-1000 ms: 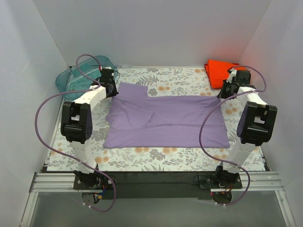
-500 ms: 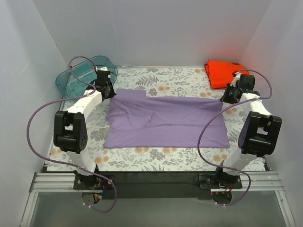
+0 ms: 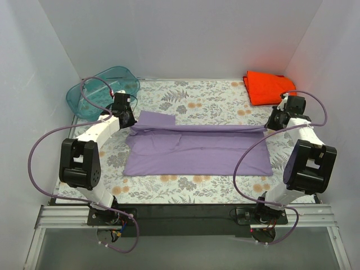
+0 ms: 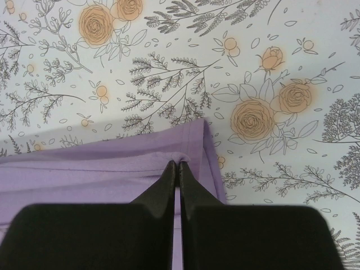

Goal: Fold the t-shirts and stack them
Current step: Fold the tshirt

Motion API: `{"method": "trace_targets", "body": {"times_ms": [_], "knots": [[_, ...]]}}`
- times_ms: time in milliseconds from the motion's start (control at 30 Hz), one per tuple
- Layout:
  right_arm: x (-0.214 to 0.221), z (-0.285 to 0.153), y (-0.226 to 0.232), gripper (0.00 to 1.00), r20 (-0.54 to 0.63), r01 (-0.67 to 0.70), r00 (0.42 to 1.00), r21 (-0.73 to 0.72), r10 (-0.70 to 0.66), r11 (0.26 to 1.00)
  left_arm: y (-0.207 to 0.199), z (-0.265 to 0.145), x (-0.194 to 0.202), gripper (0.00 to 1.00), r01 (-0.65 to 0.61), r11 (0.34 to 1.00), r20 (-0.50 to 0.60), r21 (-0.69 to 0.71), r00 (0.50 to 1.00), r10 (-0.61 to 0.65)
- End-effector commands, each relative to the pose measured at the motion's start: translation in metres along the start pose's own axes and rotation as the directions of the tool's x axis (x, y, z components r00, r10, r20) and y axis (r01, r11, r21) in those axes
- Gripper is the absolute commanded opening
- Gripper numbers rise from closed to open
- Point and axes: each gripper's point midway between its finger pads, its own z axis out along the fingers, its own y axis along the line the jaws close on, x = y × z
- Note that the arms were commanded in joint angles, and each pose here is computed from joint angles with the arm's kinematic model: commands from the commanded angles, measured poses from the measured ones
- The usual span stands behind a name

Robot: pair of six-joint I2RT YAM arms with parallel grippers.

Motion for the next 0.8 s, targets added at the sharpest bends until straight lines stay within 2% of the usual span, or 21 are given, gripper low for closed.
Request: {"method": "trace_targets", "body": {"times_ms": [0,200,400,767], "knots": [[-0.011,-0.013,-0.012,0.01,0.061,-0.027,0.998,0.057,0.024,0.998,0.005,-0.02,-0.01,0.0,0.039,0.999,0.041,0.004,0.998,-0.039],[-0.005,-0.019,-0.022,0.01,0.069,-0.056,0.996,0.099,0.05,0.993,0.015,-0.025,0.007,0.0,0.06,0.998,0.022,-0.023,0.998,-0.06],[0.018,-0.01,-0.033,0.01,0.027,-0.088,0.996,0.152,0.085,0.984,0.019,-0.017,0.031,0.0,0.059,0.998,-0.042,-0.033,0.997,-0.06],[0.043,0.013,-0.03,0.02,-0.054,-0.124,0.99,0.109,0.131,0.986,0.027,-0.004,0.063,0.0,0.061,0.996,-0.125,-0.064,0.99,-0.069]]}}
